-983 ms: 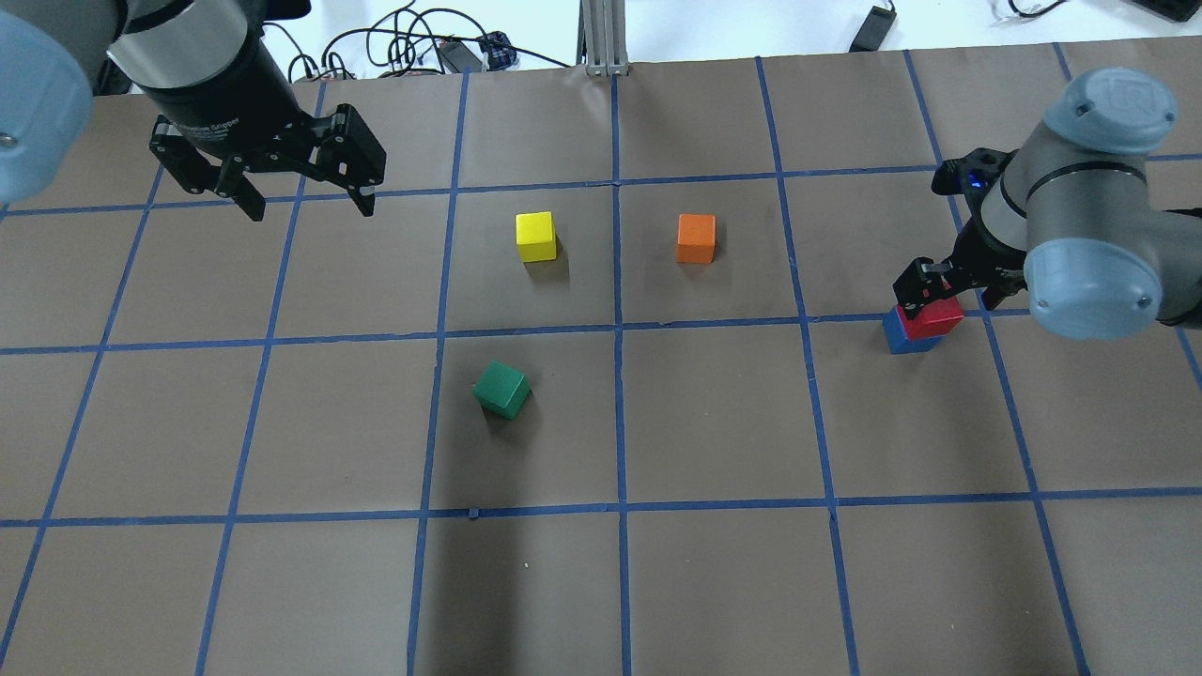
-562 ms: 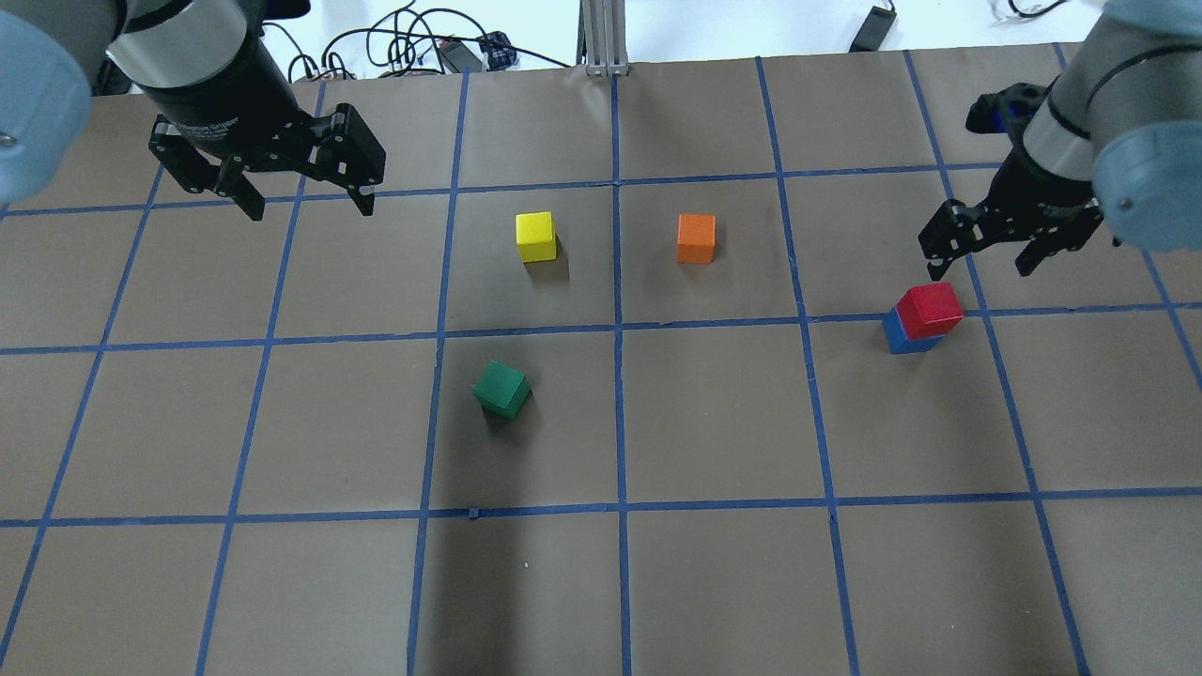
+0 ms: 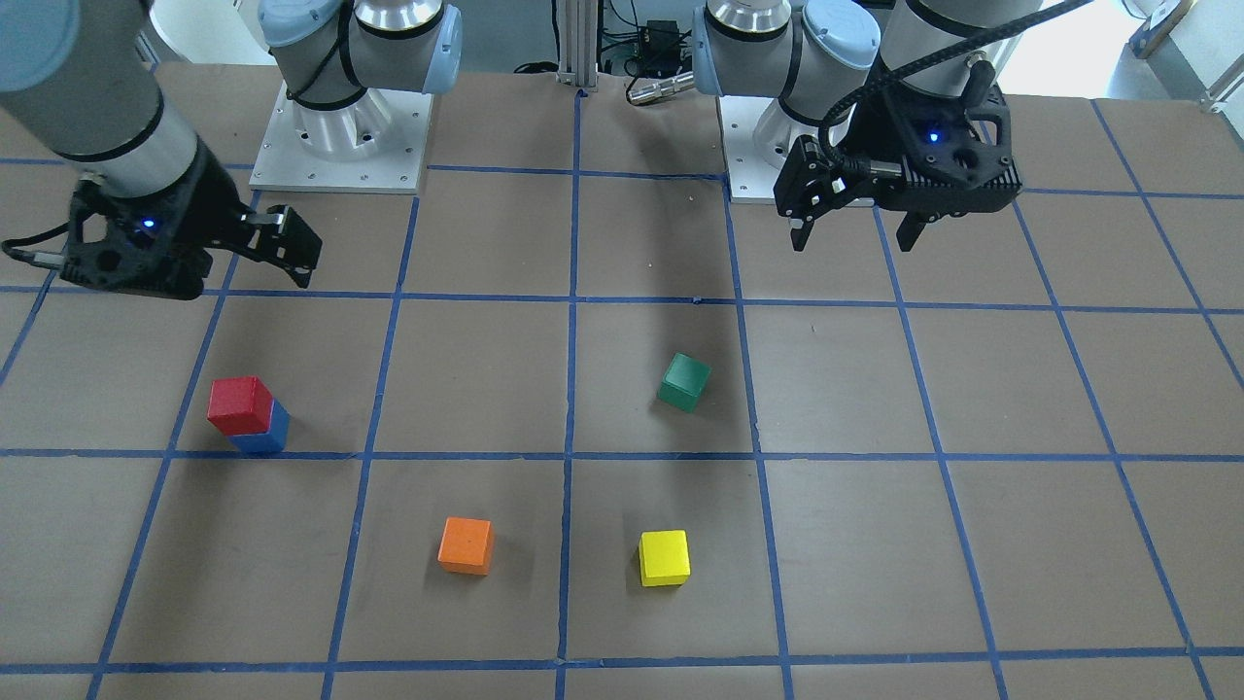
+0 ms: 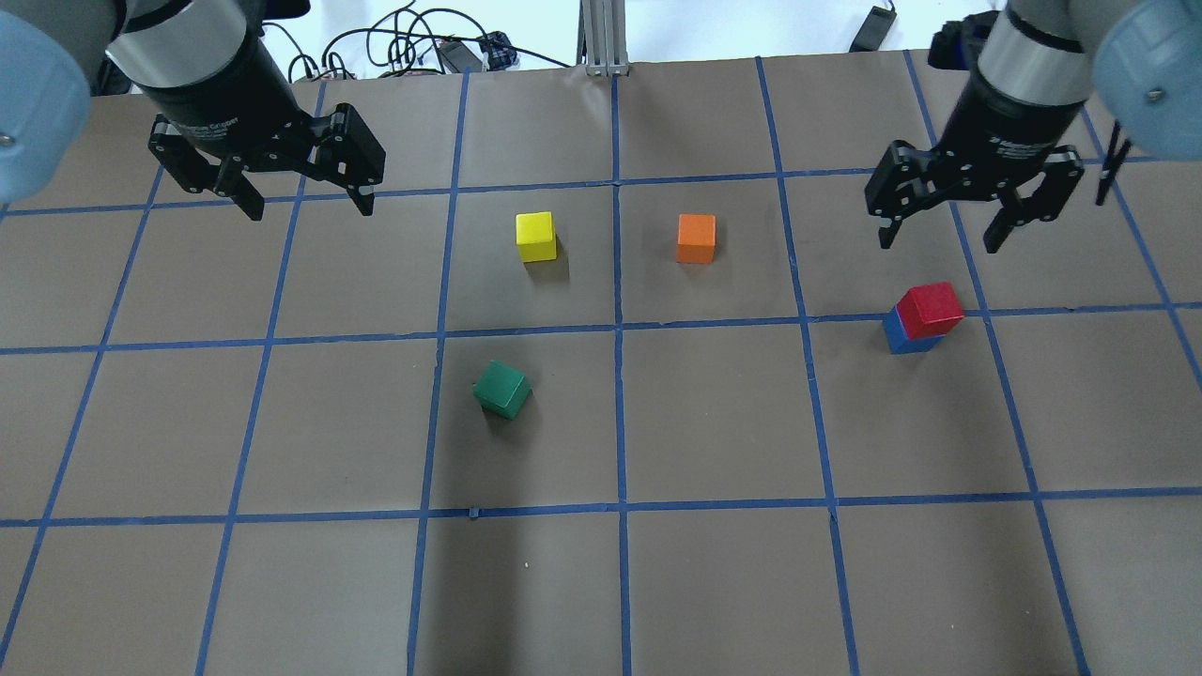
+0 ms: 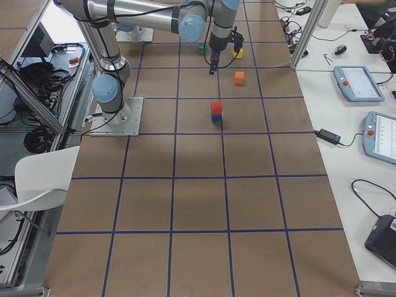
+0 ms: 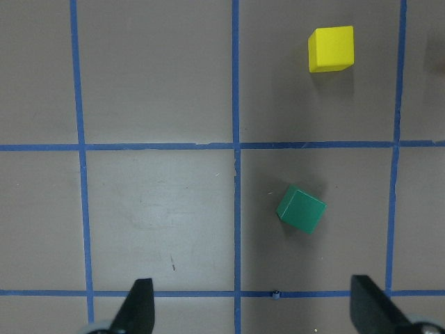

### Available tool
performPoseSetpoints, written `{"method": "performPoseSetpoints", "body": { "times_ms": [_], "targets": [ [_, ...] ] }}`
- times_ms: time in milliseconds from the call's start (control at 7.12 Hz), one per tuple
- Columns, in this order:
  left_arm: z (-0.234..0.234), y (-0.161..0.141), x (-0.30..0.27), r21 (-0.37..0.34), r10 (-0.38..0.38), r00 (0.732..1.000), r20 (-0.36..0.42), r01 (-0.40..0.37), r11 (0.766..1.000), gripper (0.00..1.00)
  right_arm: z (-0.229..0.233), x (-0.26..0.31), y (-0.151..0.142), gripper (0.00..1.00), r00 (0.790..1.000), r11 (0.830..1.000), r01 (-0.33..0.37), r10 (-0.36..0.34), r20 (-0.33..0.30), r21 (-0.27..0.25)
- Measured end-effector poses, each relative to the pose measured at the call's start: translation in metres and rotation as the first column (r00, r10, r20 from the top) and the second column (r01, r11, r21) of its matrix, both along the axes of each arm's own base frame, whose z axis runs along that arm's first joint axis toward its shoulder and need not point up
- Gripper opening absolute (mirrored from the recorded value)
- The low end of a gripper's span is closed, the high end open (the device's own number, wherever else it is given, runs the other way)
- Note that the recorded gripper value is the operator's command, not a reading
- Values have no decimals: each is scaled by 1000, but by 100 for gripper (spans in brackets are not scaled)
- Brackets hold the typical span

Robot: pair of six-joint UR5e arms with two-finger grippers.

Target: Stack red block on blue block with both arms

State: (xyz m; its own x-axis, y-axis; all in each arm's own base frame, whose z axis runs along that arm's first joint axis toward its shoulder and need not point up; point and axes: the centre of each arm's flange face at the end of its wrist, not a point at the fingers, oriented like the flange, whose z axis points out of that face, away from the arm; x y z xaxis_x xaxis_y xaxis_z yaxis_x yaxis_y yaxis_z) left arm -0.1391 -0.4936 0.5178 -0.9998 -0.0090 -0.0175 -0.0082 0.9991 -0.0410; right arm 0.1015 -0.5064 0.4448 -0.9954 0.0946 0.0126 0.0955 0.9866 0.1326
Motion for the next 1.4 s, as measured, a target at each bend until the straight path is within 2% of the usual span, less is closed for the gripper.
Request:
{"method": "performPoseSetpoints", "body": {
  "times_ms": [281,702,1405],
  "targets": [
    [0,0,0,0,0,1000,0,0,1000,100,9,20,9,100,1000,1000,-10,10,-11,-23],
    [0,0,0,0,0,1000,0,0,1000,100,21,19,18,100,1000,999,-1,0,-21,-42],
    [-1,0,0,1,0,1000,-1,0,1000,100,22,20,23,100,1000,999,0,-1,-10,-41]
  ]
}}
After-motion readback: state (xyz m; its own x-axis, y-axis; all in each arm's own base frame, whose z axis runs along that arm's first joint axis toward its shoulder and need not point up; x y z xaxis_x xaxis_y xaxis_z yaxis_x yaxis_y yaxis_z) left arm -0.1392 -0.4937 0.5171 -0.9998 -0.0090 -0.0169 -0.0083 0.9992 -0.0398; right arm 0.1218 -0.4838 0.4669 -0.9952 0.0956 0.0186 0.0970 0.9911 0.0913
